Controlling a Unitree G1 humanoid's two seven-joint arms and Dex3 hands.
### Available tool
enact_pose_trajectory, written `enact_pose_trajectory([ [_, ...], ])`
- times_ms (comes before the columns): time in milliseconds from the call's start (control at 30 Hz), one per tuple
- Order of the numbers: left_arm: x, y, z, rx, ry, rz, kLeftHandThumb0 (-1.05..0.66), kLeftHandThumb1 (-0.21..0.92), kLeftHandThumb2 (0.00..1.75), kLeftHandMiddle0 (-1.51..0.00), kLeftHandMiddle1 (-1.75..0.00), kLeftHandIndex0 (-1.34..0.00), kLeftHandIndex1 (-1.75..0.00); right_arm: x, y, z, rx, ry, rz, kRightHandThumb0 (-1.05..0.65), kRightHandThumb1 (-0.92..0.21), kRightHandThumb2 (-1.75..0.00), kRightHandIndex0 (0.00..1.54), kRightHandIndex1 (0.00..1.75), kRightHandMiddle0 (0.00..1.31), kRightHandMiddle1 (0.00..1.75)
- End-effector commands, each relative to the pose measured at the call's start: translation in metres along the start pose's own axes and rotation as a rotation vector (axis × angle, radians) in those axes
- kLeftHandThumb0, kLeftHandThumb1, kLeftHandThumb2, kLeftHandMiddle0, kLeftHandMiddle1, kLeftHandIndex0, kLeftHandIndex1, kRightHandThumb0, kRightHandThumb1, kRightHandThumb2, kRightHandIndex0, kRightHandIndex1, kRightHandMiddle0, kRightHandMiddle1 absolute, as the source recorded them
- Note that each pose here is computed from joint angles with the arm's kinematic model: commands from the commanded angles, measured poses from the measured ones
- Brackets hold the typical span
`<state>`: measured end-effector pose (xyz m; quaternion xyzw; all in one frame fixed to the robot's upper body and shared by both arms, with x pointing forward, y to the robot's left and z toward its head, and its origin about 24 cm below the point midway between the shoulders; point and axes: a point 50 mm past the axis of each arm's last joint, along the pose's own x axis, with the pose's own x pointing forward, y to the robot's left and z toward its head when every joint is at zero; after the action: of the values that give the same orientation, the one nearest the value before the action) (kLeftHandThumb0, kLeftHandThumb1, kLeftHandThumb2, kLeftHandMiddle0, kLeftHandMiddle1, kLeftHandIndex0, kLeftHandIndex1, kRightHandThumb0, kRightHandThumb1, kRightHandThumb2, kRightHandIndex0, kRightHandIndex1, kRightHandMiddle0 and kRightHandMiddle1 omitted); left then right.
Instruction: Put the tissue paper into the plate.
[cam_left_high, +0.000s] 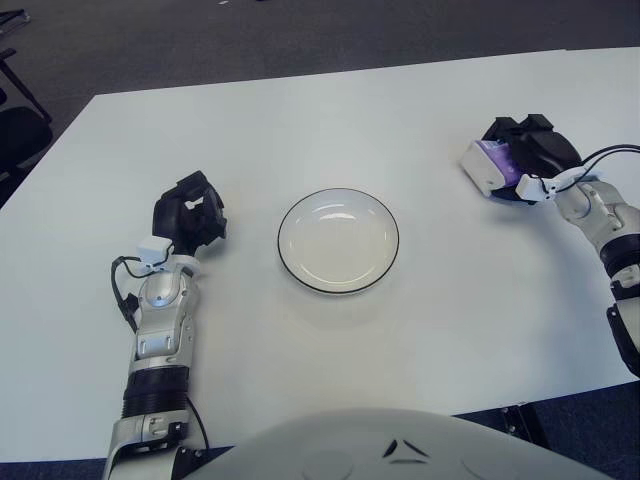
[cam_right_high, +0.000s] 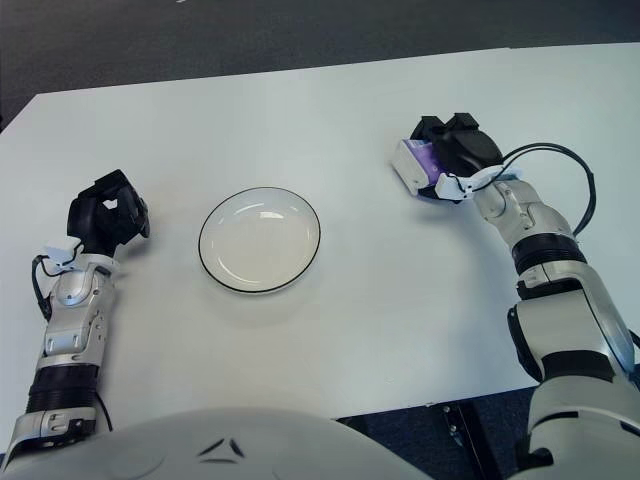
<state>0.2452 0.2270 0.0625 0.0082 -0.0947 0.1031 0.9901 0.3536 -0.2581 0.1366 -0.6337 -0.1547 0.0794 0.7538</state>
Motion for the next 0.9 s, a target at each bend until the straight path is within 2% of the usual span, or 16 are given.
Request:
enact_pose_trajectory([
  [0, -0.053, -0.005, -0.058, -0.056, 0.285, 0.062, -0.44, 0.74, 0.93, -1.34, -1.75, -1.02, -1.75, 0.011, -0.027, 0.019, 0.054, -0.067, -0.123, 0.0, -0.1, -1.54, 0.81, 1.66, 0.54, 1.75],
  [233, -0.053, -0.006, -0.058, -0.051, 0.285, 0.063, -0.44, 0.74, 0.93, -1.35, -1.75, -1.04, -1.75, 0.019, -0.05, 0.039, 0.104, -0.122, -0.209, 0.0, -0.1, -1.56, 0.79, 1.7, 0.54, 1.75],
  [533, -0.053, -0.007, -0.059, -0.057, 0.288, 0.06, -0.44, 0.74, 0.93, -1.36, -1.75, -1.03, -1.75, 0.032, -0.072, 0.063, 0.163, -0.165, -0.237, 0.0, -0.1, -1.56, 0.78, 1.73, 0.53, 1.75],
  [867, -0.053, -0.009, -0.061, -0.057, 0.287, 0.044, -0.44, 0.75, 0.94, -1.35, -1.75, -1.01, -1.75, 0.044, -0.084, 0.104, 0.222, -0.308, -0.249, 0.0, -0.08, -1.58, 0.81, 1.7, 0.55, 1.75],
])
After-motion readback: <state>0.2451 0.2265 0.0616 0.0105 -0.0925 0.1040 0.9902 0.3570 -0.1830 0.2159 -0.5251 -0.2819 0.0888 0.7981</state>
